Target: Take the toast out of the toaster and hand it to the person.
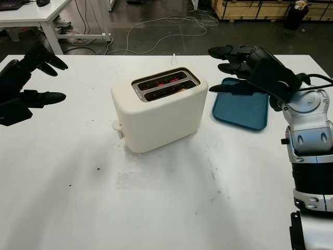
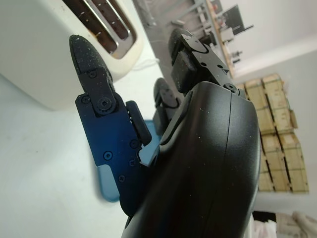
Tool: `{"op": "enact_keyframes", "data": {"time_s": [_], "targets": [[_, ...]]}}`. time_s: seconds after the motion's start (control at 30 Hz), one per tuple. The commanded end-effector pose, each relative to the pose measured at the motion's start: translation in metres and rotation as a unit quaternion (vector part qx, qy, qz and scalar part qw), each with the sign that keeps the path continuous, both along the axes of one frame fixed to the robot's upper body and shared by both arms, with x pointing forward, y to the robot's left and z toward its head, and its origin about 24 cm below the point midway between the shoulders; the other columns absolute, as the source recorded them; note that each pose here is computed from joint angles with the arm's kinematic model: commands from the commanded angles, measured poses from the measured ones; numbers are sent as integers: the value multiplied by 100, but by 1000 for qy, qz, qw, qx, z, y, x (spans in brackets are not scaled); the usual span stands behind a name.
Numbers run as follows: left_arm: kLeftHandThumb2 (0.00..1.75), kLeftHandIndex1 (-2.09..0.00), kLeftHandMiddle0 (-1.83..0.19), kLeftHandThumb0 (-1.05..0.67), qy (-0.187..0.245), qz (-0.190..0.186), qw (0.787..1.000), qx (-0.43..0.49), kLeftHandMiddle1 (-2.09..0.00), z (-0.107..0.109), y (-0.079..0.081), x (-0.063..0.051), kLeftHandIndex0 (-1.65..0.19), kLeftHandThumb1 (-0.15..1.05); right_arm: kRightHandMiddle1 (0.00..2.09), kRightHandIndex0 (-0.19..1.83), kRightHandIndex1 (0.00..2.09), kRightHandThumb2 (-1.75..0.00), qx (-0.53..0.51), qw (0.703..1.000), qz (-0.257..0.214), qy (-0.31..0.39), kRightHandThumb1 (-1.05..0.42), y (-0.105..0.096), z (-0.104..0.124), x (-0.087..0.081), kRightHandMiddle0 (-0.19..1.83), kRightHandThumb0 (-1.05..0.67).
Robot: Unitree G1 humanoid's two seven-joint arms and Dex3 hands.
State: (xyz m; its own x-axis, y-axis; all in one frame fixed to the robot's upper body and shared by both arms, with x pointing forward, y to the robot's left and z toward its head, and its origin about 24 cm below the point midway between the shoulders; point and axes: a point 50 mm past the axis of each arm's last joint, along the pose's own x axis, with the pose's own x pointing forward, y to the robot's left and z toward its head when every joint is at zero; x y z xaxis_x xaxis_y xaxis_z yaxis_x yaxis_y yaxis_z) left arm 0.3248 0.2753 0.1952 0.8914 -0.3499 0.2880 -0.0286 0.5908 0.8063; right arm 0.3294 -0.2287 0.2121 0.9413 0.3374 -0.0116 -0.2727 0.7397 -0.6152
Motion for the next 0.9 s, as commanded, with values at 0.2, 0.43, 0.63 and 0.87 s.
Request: {"op": "enact_keyframes", "data": {"time_s": [0.2, 0.43, 0.63, 0.87], "targets": [[33, -141, 0, -105, -5, -3, 1000, -2, -155, 1, 0, -1, 0, 92, 1, 46, 2, 0, -3, 1000, 2, -17, -76, 2, 7, 1, 46, -54], [33, -142, 0, -105, -5, -3, 1000, -6, -155, 1, 0, -1, 0, 92, 1, 46, 2, 0, -9, 1000, 1, -17, -77, 1, 7, 0, 46, -56], [36, -142, 0, -105, -6, 2, 1000, 9, -157, 2, 0, -2, 0, 92, 0, 43, 1, 0, 10, 1000, 0, -7, -76, 1, 6, 1, 45, -52], [34, -142, 0, -105, -4, 0, 1000, -2, -157, 1, 0, -2, 0, 92, 0, 44, 1, 0, 5, 1000, -1, -7, -76, 1, 6, 1, 45, -57]]}}
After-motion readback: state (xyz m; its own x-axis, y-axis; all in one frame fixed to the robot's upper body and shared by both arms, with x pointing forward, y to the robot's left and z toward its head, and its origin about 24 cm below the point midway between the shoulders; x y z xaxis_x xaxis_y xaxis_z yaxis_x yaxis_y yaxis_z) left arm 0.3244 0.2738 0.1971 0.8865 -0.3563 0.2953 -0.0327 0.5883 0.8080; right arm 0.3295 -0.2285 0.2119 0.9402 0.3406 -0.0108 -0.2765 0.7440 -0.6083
